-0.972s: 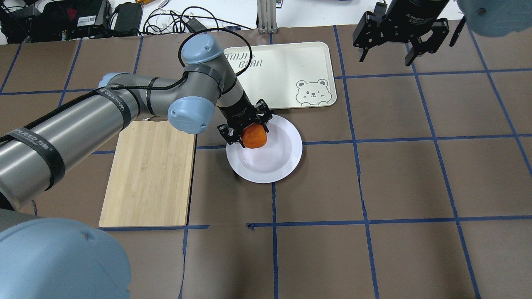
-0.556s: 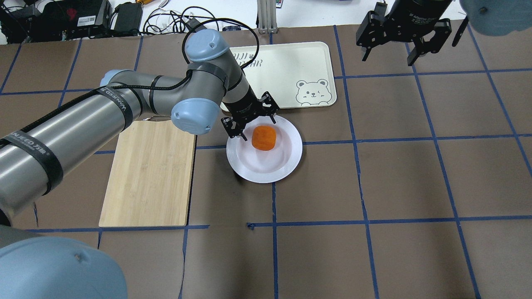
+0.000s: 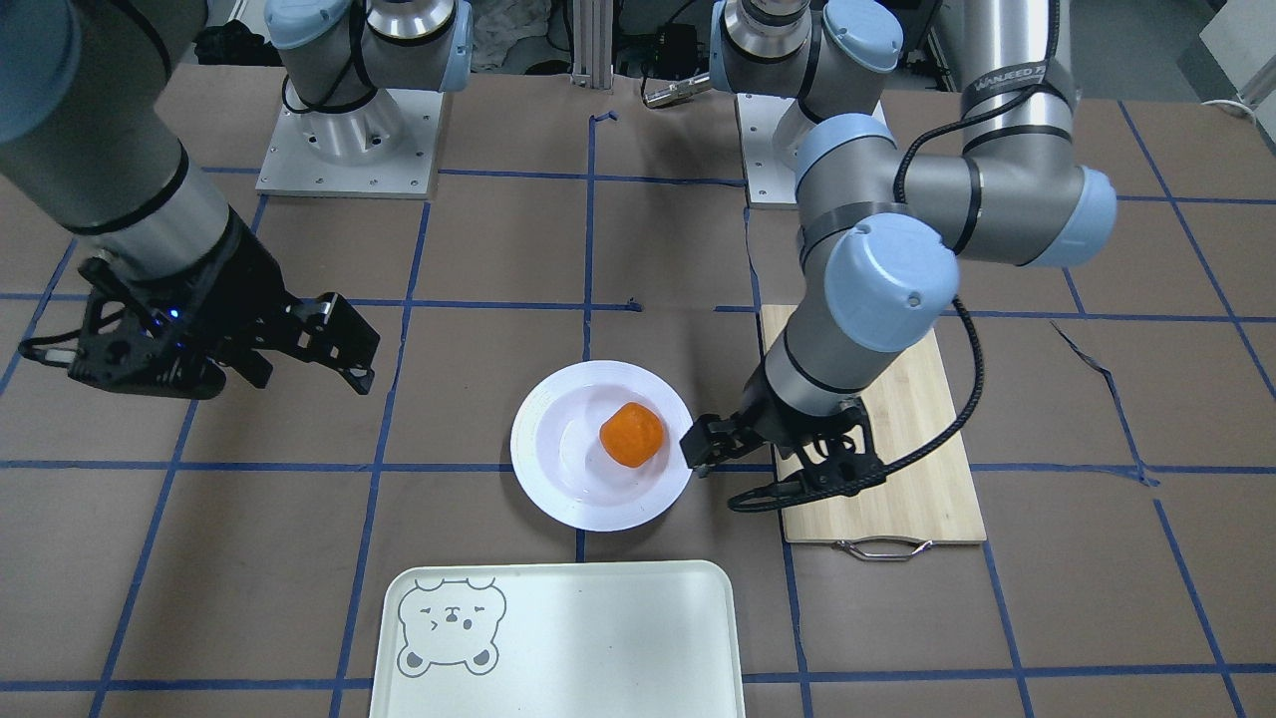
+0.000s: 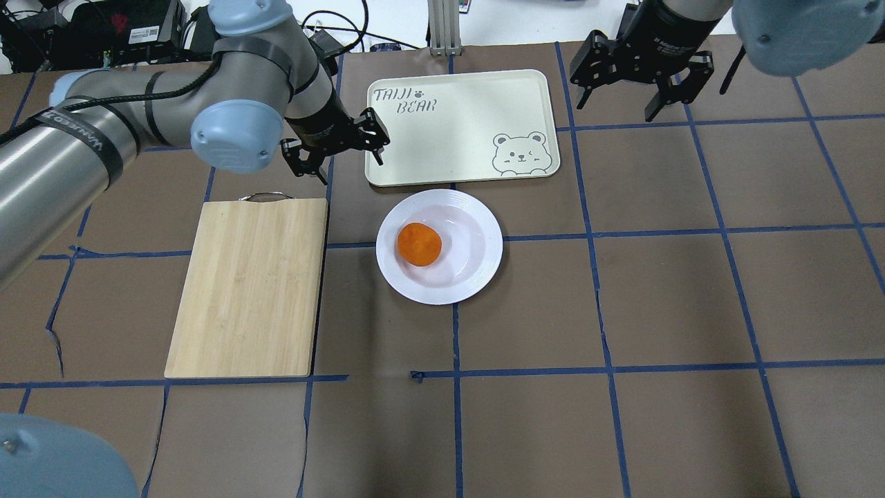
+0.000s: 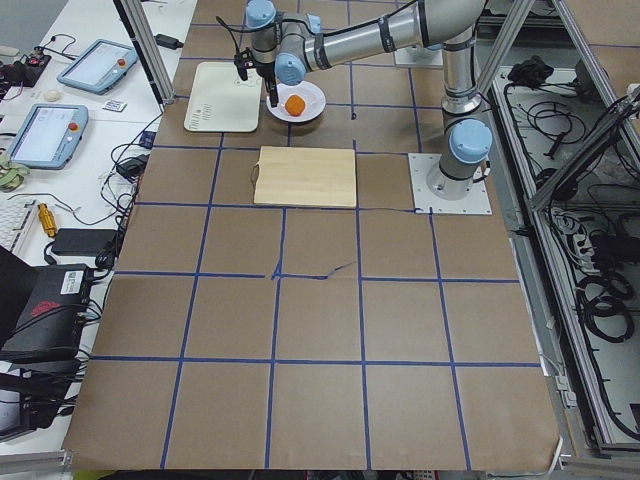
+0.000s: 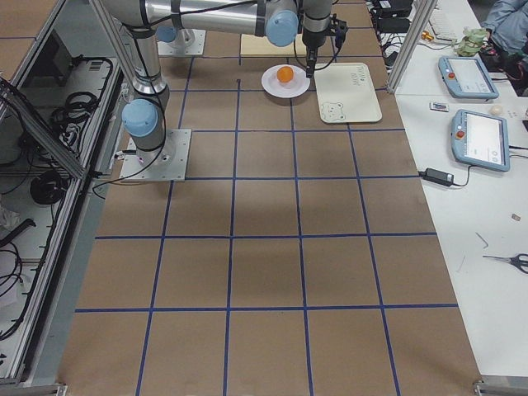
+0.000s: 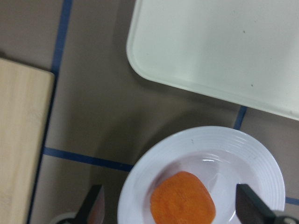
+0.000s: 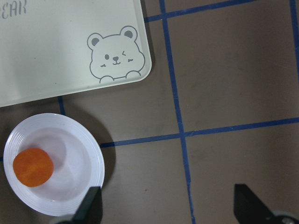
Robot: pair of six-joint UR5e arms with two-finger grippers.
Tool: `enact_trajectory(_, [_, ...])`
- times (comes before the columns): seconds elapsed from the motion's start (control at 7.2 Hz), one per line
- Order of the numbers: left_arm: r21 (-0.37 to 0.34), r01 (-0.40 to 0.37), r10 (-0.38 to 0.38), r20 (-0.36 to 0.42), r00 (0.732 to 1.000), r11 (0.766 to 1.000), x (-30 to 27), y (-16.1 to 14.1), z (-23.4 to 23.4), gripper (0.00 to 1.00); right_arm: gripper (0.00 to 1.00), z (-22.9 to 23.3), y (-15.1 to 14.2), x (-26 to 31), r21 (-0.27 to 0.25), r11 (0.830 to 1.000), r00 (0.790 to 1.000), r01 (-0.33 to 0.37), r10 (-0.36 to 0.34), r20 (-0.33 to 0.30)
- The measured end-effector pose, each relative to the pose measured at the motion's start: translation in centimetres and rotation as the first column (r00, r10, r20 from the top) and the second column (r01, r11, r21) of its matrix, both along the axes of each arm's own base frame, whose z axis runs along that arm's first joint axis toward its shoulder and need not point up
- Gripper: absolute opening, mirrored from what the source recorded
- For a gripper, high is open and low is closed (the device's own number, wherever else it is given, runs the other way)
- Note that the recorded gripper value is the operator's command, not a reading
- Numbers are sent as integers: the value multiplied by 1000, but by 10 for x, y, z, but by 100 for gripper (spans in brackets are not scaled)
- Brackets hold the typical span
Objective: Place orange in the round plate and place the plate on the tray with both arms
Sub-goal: 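Withdraw the left gripper while the right gripper reaches to the plate rim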
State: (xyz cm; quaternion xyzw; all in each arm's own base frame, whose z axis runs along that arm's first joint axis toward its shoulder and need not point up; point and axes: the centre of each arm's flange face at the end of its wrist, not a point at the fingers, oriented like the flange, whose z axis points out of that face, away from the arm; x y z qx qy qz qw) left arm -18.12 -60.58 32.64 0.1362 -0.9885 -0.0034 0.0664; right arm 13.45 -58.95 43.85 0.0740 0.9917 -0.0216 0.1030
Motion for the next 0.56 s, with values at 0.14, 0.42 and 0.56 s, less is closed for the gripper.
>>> enact_trajectory(0.14, [-6, 2, -2, 2, 1000, 1000, 27, -1, 12, 100, 100, -30, -13, 6, 7, 1000, 999, 2, -2, 48])
enact_trajectory(0.42, [-40, -5, 5, 9, 1000, 999, 73, -6, 31, 100, 100, -89, -18, 31, 24, 1000, 990, -15, 12, 142])
enact_trajectory(0.56, [-57, -19, 20, 17, 1000, 998, 89, -6, 41, 100, 100, -123, -9, 54, 23, 999, 983, -34, 29, 180])
